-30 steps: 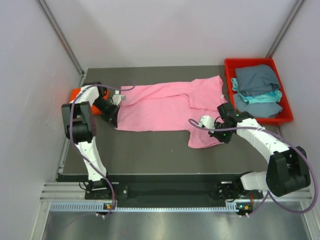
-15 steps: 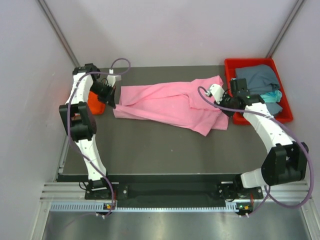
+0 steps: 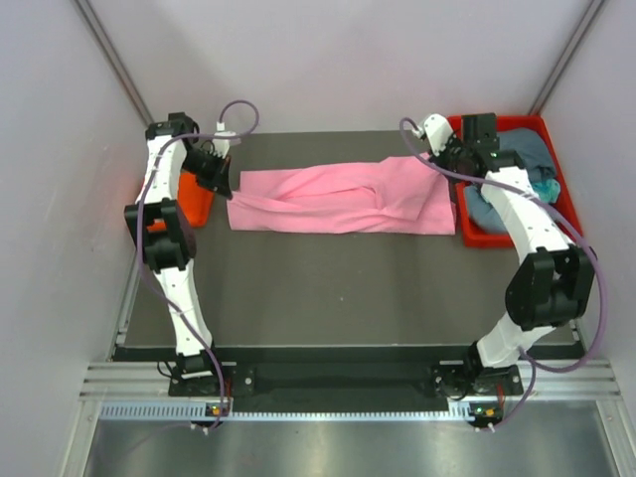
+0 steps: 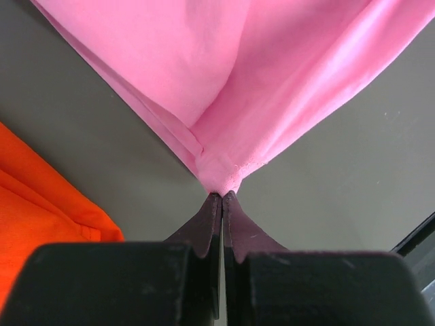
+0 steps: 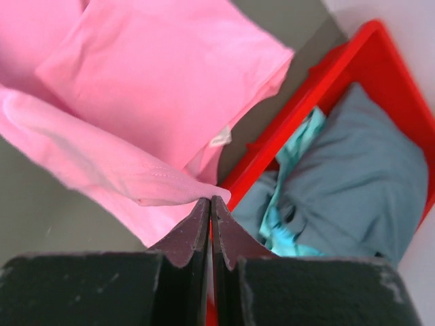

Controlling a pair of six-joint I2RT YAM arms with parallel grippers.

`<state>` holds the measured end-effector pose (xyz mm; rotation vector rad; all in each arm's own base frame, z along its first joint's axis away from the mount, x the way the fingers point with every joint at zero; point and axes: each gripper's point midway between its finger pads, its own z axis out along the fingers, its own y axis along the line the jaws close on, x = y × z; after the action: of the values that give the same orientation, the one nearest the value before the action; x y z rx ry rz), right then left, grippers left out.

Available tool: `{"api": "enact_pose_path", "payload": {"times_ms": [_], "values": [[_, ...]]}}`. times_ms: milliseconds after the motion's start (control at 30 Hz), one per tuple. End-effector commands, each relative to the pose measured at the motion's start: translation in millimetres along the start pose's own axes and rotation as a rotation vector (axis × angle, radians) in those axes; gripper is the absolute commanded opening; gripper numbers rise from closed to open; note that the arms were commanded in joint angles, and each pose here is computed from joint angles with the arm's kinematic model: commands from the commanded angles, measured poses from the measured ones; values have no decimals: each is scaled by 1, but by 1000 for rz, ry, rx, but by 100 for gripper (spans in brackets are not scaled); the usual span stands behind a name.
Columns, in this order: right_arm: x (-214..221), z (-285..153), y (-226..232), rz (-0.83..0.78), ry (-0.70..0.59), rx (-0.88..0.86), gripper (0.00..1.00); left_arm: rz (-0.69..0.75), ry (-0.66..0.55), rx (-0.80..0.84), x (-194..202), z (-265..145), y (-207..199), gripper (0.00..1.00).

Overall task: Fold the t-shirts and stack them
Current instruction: Fold the tshirt

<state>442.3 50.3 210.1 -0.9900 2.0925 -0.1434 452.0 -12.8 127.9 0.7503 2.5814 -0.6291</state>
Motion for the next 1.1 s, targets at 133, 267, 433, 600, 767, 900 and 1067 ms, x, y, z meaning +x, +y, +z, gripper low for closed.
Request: {"api": "enact_pose_path", "payload": {"times_ms": [133, 267, 433, 600, 767, 900, 1067], "values": [[-46, 26, -58, 36, -98, 136, 0, -12, -23, 21, -14, -2, -3, 0], [-51, 51, -71, 52, -96, 163, 0, -18, -31, -18, -22, 10, 13, 0], [-53, 84, -84, 54, -86, 193, 0, -45, -23, -51, -22, 28, 33, 0], [-56, 104, -93, 58, -91, 212, 0, -66, -44, -85, -27, 31, 44, 0], [-59, 119, -97, 59, -97, 227, 0, -83, -116, -139, -46, 31, 57, 0], [-57, 131, -99, 59, -95, 235, 0, -101, -158, -157, -55, 37, 67, 0], [-57, 145, -95, 51, -95, 231, 0, -142, -210, -169, -67, 44, 75, 34]]}}
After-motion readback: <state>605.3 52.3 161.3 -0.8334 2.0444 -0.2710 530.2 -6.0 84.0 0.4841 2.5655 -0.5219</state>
